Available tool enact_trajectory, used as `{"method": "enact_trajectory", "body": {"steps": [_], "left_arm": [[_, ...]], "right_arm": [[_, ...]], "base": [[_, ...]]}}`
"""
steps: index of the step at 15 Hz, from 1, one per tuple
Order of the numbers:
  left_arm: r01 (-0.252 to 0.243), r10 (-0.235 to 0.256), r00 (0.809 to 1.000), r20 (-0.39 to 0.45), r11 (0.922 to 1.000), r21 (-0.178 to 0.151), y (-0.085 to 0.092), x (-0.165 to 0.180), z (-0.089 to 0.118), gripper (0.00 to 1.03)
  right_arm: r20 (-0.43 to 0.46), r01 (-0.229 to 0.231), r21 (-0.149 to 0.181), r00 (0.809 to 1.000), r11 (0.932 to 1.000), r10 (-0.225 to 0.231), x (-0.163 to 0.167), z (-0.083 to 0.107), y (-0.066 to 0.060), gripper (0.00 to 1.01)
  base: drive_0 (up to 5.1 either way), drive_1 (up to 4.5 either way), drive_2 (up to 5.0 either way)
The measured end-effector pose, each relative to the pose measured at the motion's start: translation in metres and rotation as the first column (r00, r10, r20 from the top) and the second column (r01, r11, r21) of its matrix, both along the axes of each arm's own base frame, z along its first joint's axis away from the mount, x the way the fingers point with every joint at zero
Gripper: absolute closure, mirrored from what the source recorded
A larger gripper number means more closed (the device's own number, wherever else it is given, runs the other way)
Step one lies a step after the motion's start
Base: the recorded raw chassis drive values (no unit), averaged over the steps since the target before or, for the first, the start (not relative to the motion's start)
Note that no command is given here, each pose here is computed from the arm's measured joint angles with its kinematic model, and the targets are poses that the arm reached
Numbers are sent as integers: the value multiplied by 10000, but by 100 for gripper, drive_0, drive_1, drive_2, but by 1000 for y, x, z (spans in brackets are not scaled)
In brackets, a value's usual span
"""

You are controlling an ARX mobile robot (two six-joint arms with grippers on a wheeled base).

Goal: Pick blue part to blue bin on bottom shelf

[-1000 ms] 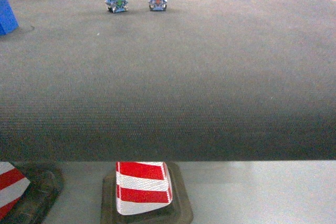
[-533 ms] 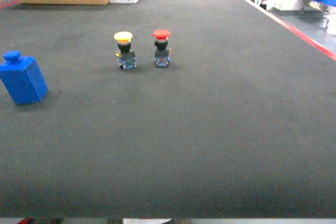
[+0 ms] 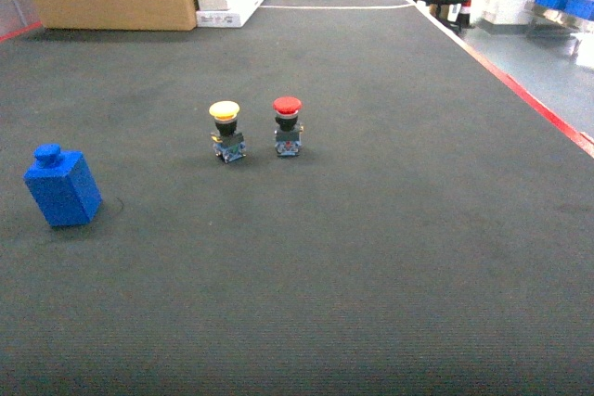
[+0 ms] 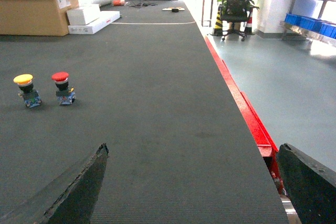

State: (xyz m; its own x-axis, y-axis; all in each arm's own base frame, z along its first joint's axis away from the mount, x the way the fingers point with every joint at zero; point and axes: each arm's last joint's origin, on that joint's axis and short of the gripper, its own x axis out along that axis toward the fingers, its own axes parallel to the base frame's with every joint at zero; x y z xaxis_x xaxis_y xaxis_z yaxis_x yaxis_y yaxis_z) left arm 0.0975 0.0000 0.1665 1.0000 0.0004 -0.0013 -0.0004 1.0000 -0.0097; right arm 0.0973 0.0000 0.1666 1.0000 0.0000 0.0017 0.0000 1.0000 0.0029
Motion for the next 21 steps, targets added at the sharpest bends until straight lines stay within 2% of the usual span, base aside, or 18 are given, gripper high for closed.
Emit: {"method": "enact_trajectory", "body": {"steps": [6, 7, 8, 9, 10, 12, 13, 14, 15, 16, 18, 20, 21], "left_arm": [[0, 0, 10000, 4, 10000, -4, 0, 0, 0, 5], [-349, 336, 9970, -697, 9992, -176, 0, 0, -2, 5], [-1320, 1194, 9491, -2915, 9910, -238, -6, 2, -1, 5], [-1960, 1781, 9206, -3476, 9805, -166, -10, 10, 0, 5], [-2248, 2014, 9110, -3600, 9741, -238, -13, 18, -2, 5], [-1994, 1703, 9294, -3273, 9782, -574, -17, 47, 4, 5], [-1995, 1706, 9377, -3028, 9776, -668, -17, 71, 10, 5], [-1990, 1695, 9384, -3011, 9775, -701, -16, 75, 11, 5], [-2066, 1764, 9409, -2891, 9754, -773, -15, 96, 13, 5], [-2258, 1996, 9398, -2773, 9719, -658, -14, 122, 10, 5], [-2395, 2252, 9364, -2691, 9707, -210, -11, 158, -1, 5], [-2271, 2191, 9269, -3048, 9738, 95, -5, 182, -19, 5], [-2206, 2204, 9220, -3183, 9747, 360, -2, 192, -29, 5]], "right_arm": [[0, 0, 0, 10000, 10000, 0, 0, 0, 0, 3], [4, -4, 0, 10000, 10000, 4, 0, 0, 0, 3], [-4, 23, 8, 10000, 10000, -23, 0, 0, 0, 3], [8, -11, -4, 10000, 10000, 11, 0, 0, 0, 3], [0, 15, -4, 10000, 10000, -15, 0, 0, 0, 3], [-4, -4, -4, 10000, 10000, 4, 0, 0, 0, 3], [-4, 0, -4, 10000, 10000, 0, 0, 0, 0, 3], [-4, 0, -4, 10000, 10000, 0, 0, 0, 0, 3], [-8, 0, -4, 10000, 10000, 0, 0, 0, 0, 3], [-4, 0, -4, 10000, 10000, 0, 0, 0, 0, 3], [-4, 0, -4, 10000, 10000, 0, 0, 0, 0, 3], [-4, 0, -4, 10000, 10000, 0, 0, 0, 0, 3], [-4, -4, -4, 10000, 10000, 4, 0, 0, 0, 3]], "base": [[0, 0, 0], [0, 0, 0], [0, 0, 0], [0, 0, 0], [0, 0, 0], [0, 0, 0], [0, 0, 0], [0, 0, 0], [0, 0, 0], [0, 0, 0], [0, 0, 0], [0, 0, 0], [0, 0, 0]]}}
